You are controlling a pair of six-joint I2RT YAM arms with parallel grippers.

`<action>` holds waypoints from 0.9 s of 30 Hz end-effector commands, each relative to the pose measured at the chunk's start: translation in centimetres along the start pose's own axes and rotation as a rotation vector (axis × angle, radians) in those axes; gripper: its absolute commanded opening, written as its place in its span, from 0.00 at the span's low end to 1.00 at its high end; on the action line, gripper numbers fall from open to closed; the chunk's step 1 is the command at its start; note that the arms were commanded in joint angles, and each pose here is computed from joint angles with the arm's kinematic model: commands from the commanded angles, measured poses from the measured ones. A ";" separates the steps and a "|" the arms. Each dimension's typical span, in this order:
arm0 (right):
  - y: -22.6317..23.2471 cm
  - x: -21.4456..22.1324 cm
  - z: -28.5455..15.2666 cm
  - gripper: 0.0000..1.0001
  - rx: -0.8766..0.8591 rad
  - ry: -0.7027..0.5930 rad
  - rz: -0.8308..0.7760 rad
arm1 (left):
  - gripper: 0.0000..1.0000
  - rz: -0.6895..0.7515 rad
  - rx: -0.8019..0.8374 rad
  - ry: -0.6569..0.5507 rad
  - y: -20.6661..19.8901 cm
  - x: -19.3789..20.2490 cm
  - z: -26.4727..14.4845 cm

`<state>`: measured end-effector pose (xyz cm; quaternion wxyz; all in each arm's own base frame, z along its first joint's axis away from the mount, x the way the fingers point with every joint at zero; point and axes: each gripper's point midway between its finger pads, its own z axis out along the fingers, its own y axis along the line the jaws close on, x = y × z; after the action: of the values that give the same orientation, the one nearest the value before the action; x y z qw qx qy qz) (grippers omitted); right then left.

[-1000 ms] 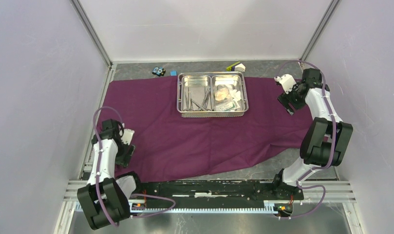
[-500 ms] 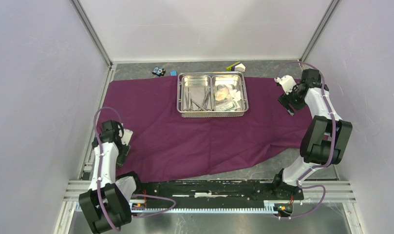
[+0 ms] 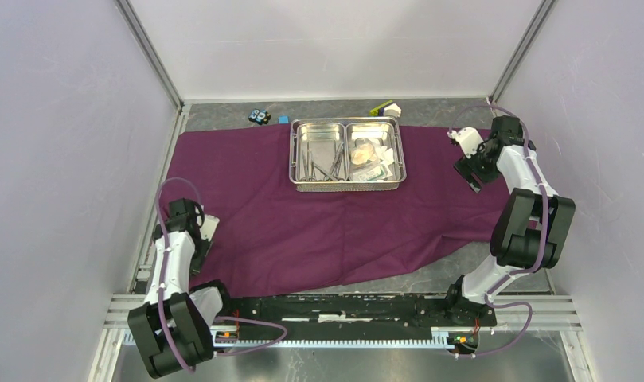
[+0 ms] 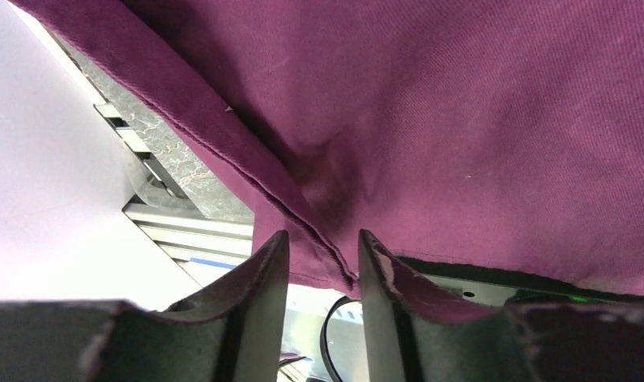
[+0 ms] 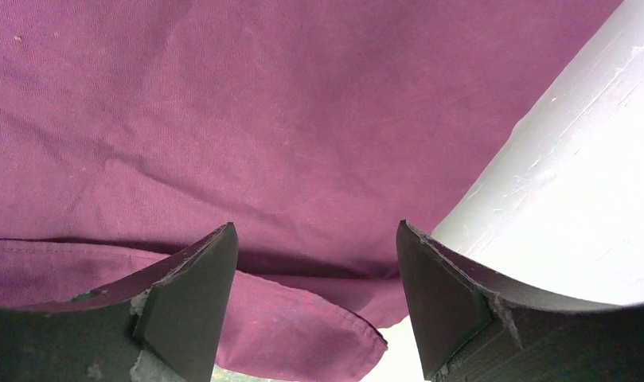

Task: Open and lay out the surgical kit
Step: Smooth out the surgical kit at the center of the board.

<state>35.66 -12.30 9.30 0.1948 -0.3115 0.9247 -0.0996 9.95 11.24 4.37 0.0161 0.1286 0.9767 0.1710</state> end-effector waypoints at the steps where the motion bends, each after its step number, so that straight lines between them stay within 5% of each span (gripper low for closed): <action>1: -0.5 -0.5 -0.7 0.80 0.032 -0.025 -0.006 | 0.40 0.029 -0.038 -0.016 0.9 -0.4 -0.2; 14: -0.8 -1.2 -1.1 0.80 0.031 -0.046 -0.005 | 0.02 0.000 -0.165 -0.001 5.2 0.2 -2.5; 27: -0.6 -1.7 -1.3 0.79 0.018 -0.074 -0.003 | 0.02 -0.121 -0.332 0.138 15.6 4.4 -3.0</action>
<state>35.70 -11.93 9.20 0.1992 -0.3134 0.9241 -0.0906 9.04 21.20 9.77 -0.0172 0.0517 0.9583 0.2806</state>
